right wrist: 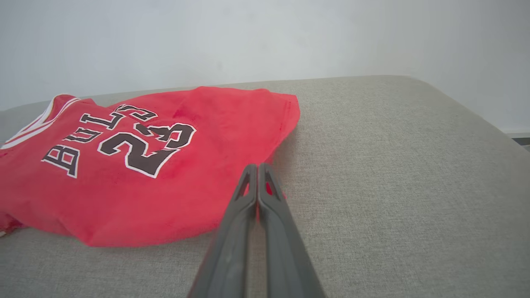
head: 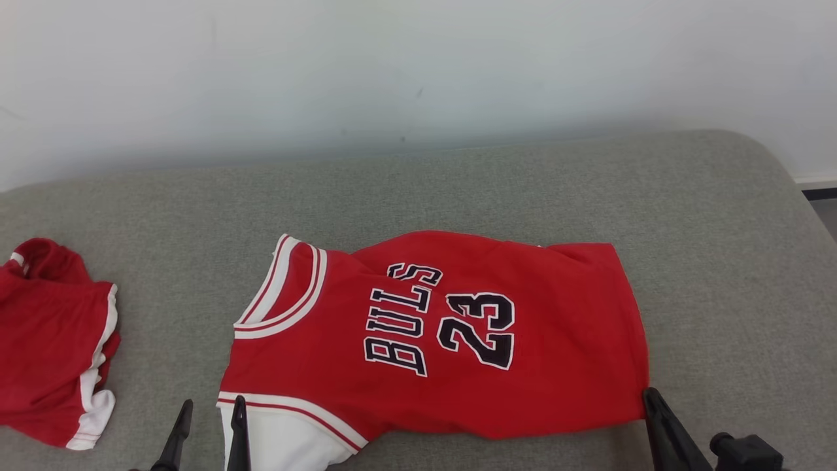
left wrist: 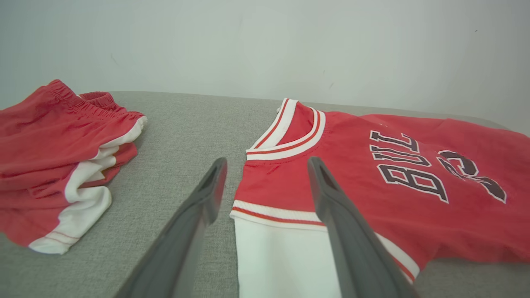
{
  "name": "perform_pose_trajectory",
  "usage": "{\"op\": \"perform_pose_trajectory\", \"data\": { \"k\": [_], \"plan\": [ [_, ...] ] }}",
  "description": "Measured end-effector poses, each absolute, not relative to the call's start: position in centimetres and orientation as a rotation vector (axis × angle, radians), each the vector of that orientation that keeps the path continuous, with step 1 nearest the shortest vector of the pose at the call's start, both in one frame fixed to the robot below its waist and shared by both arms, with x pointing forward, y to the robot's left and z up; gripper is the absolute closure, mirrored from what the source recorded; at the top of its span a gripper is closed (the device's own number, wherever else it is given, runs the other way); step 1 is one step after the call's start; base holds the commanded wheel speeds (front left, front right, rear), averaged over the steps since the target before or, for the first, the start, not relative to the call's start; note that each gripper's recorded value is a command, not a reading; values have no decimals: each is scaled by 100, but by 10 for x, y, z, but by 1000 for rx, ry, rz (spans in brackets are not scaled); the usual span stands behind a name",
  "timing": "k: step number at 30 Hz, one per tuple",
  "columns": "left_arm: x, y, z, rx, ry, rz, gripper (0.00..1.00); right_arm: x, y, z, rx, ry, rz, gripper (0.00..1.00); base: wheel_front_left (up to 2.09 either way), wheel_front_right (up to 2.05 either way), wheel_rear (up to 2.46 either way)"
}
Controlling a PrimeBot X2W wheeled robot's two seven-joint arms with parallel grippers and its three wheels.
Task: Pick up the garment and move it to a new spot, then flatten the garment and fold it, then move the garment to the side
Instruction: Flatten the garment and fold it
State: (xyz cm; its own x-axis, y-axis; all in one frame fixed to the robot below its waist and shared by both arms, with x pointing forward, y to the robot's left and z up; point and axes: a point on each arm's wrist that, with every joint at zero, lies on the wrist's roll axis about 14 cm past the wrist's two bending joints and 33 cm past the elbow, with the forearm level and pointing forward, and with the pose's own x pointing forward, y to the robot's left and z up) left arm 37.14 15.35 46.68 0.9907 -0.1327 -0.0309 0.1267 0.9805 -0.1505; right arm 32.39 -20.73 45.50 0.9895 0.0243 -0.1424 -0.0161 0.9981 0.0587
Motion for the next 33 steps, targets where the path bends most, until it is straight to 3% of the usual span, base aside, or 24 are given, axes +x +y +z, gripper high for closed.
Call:
{"op": "perform_pose_trajectory", "data": {
  "k": [13, 23, 24, 25, 26, 33],
  "plan": [
    [359, 159, 462, -149, 57, -115, 0, 411, -224, 465, 2, 122, 32, 100, 0, 0, 0],
    [349, 172, 462, -151, 59, -72, 0, 455, -236, 447, 7, 229, -17, 100, 0, 0, 0],
    [348, 174, 461, -151, 59, -66, 0, 456, -235, 445, 1, 238, -14, 86, 0, 0, 0],
    [347, 175, 461, -151, 59, -61, 0, 458, -234, 445, -1, 243, -12, 23, 0, 0, 0],
    [346, 177, 461, -152, 59, -57, 0, 458, -233, 445, -5, 246, -11, 0, 0, 0, 0],
    [342, 176, 463, -154, 54, -59, 0, 462, -229, 492, 2, 70, -3, 0, 0, 0, 0]
  ]
}}
